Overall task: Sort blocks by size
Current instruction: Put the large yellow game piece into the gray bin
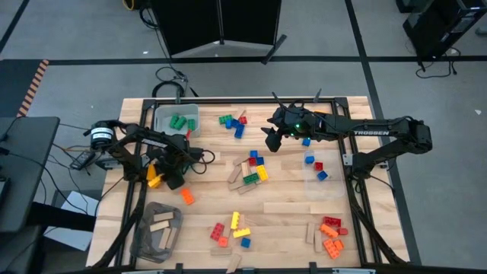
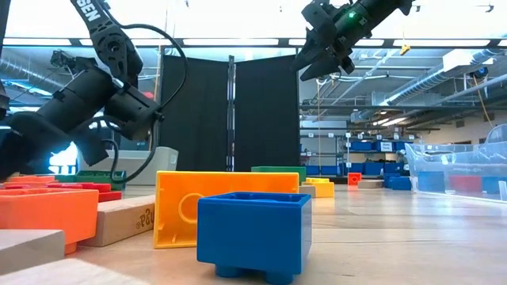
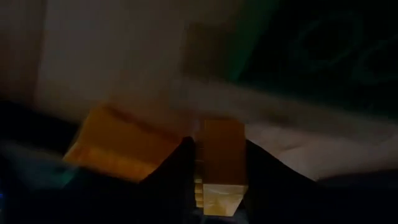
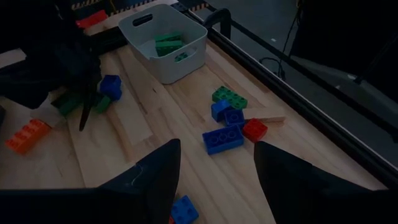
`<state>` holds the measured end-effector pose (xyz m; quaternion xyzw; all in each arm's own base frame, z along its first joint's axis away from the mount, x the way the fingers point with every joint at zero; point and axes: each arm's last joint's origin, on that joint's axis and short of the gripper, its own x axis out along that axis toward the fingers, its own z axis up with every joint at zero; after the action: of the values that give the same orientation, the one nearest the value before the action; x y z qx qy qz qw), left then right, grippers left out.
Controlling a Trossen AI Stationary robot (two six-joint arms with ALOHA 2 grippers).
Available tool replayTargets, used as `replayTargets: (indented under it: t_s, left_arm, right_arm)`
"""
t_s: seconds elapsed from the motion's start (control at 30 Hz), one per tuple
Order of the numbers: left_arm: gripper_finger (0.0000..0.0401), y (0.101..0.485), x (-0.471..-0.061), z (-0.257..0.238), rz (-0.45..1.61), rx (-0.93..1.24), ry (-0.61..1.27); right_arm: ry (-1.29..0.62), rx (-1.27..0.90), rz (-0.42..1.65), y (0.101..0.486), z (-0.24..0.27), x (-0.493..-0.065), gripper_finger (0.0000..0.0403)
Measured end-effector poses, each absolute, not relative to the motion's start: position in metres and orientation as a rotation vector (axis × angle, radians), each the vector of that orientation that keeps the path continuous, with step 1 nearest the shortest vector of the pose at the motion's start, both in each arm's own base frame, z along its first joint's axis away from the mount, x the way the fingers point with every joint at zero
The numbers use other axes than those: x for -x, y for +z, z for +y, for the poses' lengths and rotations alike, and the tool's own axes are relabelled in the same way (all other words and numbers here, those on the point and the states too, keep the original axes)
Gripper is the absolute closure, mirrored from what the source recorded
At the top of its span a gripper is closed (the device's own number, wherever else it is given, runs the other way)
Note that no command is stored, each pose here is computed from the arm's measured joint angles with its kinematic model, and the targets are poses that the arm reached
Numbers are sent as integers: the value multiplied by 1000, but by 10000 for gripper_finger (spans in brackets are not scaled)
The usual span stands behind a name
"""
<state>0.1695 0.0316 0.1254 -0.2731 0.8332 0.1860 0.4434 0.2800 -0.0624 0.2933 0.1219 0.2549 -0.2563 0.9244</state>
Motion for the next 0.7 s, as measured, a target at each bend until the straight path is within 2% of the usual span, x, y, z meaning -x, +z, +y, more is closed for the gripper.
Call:
replayTargets:
  t_s: [0.13,0.3,0.7]
  left_arm:
    - [306,141,-170,34,2087,605,513]
    - [306,170,-178,36,1986,611,510]
    - [304,262,-213,45,1522,709,624]
  right_arm:
    - [-526,-250,523,293,-62,-280,183]
    - [-526,-250,523,293,-62,-280,183]
    - [-515,-219,532,293,-62,-280,183]
